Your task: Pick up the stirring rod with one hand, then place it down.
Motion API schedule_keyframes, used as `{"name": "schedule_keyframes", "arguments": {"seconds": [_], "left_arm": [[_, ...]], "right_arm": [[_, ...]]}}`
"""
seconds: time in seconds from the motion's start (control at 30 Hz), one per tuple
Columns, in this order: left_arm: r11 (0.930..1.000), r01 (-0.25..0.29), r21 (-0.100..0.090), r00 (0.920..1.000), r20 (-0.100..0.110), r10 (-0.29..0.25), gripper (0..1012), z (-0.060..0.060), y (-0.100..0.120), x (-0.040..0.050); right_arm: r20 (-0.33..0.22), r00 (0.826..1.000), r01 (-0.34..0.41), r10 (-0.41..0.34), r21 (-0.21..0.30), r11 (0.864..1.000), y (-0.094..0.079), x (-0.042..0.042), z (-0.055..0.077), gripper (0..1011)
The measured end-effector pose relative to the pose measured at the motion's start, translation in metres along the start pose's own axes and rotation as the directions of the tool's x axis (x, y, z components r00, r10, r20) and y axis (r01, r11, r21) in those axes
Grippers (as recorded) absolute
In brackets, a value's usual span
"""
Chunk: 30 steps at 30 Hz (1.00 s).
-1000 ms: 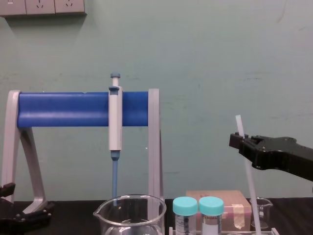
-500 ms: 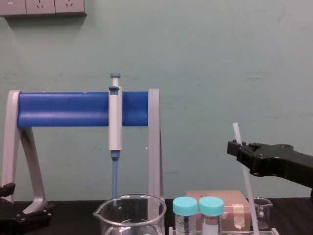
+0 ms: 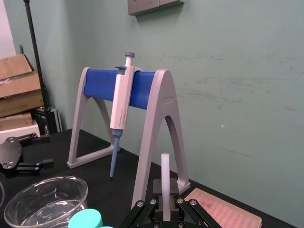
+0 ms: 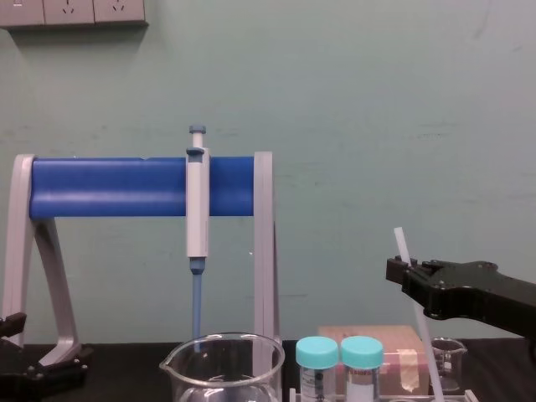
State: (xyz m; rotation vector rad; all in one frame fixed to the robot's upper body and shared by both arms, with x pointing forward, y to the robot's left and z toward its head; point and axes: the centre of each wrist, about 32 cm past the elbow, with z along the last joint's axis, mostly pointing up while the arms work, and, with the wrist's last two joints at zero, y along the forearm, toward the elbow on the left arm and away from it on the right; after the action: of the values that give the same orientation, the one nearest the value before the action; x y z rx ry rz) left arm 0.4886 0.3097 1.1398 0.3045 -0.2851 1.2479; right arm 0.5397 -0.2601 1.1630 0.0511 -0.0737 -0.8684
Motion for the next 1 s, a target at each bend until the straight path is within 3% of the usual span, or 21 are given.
{"name": "schedule_keyframes", "arguments": {"seconds": [1.0], "left_arm": [[1.0, 0.0, 0.0, 1.0, 0.0, 0.0, 1000, 0.0, 0.0, 0.0]], "right_arm": [[-0.007, 1.0, 0.018, -0.018, -0.068, 0.998, 0.0021, -0.0028, -0.0094, 73]]}}
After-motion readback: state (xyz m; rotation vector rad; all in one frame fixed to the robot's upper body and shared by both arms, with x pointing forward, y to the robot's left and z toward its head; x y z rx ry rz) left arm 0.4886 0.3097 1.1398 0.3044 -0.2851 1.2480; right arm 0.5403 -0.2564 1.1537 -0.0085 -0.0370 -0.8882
